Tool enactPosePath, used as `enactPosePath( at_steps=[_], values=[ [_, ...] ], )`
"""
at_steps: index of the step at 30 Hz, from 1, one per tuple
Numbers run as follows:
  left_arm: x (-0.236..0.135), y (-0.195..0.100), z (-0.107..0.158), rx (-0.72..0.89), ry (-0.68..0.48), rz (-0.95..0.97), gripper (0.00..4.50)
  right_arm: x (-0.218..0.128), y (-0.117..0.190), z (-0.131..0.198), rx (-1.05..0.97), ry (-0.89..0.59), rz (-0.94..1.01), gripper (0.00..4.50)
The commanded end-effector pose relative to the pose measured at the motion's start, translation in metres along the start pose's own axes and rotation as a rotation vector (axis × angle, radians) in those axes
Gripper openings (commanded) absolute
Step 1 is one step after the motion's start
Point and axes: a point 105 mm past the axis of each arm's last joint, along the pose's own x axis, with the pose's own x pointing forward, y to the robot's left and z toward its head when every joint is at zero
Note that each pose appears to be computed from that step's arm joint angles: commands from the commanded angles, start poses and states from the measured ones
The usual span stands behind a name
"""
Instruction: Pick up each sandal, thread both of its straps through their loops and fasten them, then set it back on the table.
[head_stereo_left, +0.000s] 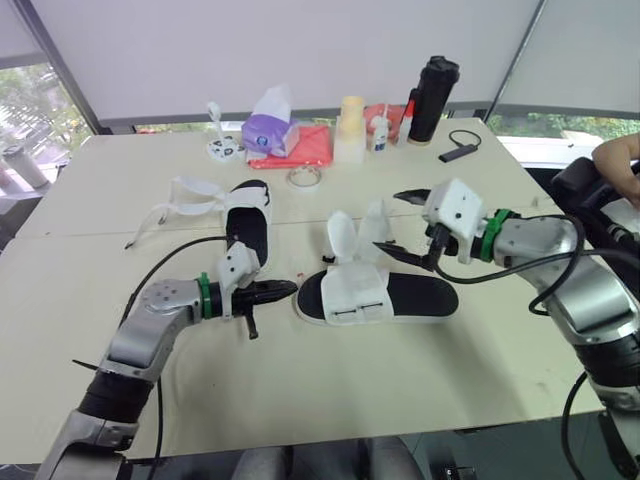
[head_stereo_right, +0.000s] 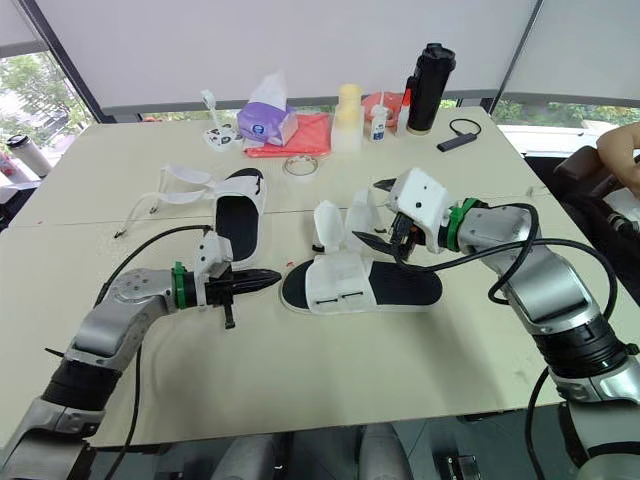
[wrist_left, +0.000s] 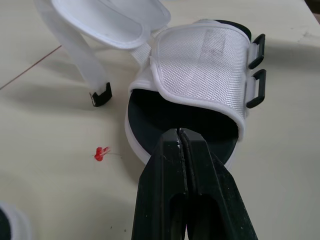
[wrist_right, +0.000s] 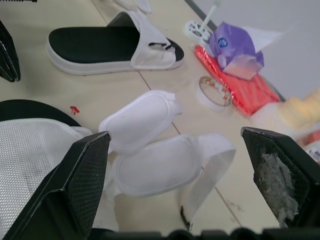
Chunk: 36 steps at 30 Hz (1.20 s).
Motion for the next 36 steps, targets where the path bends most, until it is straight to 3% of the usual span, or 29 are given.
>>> enactPosePath(
  at_steps=[1,18,29,34,36],
  values=[
    [0.005,0.002,0.007,0.017,-0.016,-0.02,0.02,-0.005,-0.008,0.016,-0.028,-0.041,-0.049,4.5],
    [0.039,-0.007,-0.01,-0.009,0.076,-0.144,0.02,-0.003,-0.012,0.021,-0.007,-0.056,-0.105,4.5],
    [0.06,-0.01,-0.013,-0.044,0.055,-0.171,0.02,0.0,-0.011,0.019,0.02,-0.055,-0.117,4.5],
    [0.062,-0.013,-0.022,-0.04,0.088,-0.189,0.02,0.001,-0.011,0.011,0.11,-0.029,-0.124,4.5],
    [0.062,-0.014,-0.023,-0.044,0.091,-0.19,0.02,0.002,-0.018,0.005,0.288,-0.03,-0.146,4.5]
  ],
)
